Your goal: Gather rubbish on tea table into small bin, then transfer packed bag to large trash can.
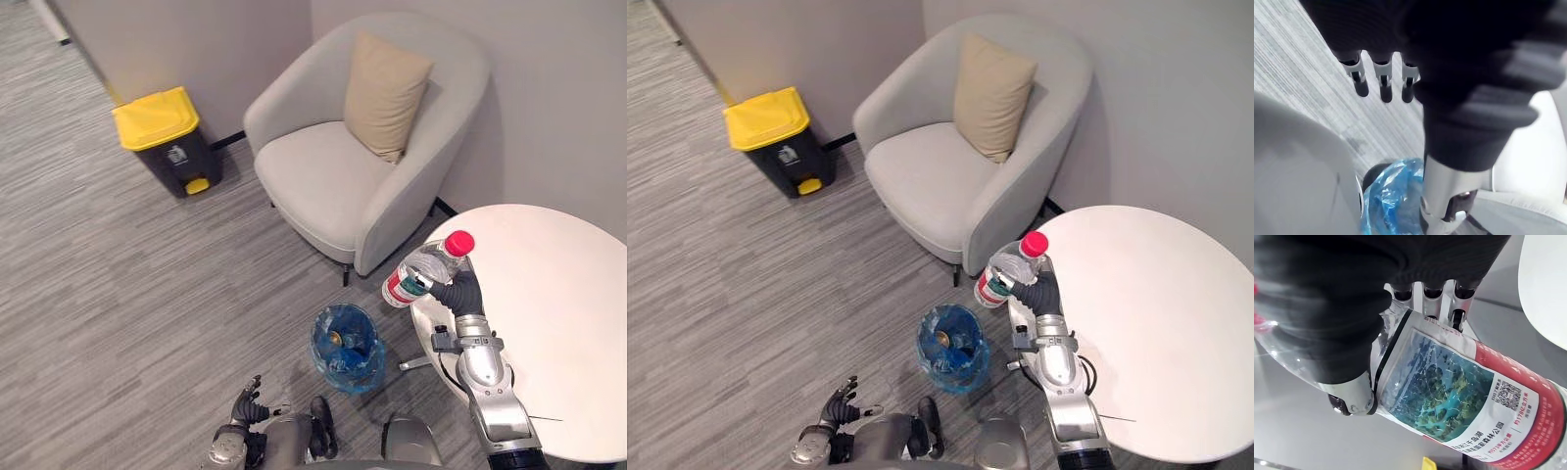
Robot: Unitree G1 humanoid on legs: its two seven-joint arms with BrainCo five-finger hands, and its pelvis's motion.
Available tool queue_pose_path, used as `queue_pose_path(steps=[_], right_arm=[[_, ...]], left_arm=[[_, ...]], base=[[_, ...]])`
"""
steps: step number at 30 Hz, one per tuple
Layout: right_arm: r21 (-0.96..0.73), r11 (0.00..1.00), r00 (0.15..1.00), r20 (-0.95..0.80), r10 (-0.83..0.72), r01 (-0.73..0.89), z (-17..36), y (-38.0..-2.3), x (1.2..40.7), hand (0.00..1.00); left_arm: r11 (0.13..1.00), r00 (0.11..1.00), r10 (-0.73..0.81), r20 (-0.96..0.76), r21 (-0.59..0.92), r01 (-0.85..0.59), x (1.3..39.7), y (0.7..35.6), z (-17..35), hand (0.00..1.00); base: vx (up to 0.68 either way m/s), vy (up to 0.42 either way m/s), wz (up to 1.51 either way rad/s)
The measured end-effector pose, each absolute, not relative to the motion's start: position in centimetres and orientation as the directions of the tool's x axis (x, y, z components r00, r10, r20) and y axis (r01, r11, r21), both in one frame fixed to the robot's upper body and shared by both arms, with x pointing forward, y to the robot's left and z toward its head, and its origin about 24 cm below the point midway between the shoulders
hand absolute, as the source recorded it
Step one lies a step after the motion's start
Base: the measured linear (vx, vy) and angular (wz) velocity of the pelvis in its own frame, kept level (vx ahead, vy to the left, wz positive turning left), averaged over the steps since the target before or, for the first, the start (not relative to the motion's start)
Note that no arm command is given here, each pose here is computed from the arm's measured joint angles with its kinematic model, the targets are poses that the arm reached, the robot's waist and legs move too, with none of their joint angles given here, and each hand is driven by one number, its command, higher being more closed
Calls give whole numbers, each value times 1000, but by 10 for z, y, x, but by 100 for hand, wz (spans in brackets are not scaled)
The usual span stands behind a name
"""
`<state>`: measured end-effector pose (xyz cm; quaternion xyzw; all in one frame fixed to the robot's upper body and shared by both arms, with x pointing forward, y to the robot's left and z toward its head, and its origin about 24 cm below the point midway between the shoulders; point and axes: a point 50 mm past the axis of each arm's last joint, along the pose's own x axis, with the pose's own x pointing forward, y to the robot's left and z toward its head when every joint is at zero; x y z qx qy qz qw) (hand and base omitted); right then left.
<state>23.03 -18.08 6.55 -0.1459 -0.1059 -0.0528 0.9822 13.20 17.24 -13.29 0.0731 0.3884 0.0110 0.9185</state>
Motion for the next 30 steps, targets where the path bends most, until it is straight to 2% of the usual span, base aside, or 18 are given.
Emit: queue_pose_path(steps=[8,15,23,30], right_arm=[[-279,955,983,177,-53,101,57,-183,223,100],[-263,965,986,161,52,-8,56,-166,225,100],[-389,911,944,227,241,-139,79,-144,264,100],[-479,866,928,239,287,-144,93,-142,290,100]], left_arm=[[989,690,74,-720,140,40,130,172,-134,0],[989,688,68,-722,140,49,130,171,-135,0],[986,752,48,-657,150,69,166,167,-122,0],[984,810,65,-583,174,45,195,172,-106,0]], base=[[67,-39,1],[-13,-13,5],[-173,-35,9],[-155,-52,8]])
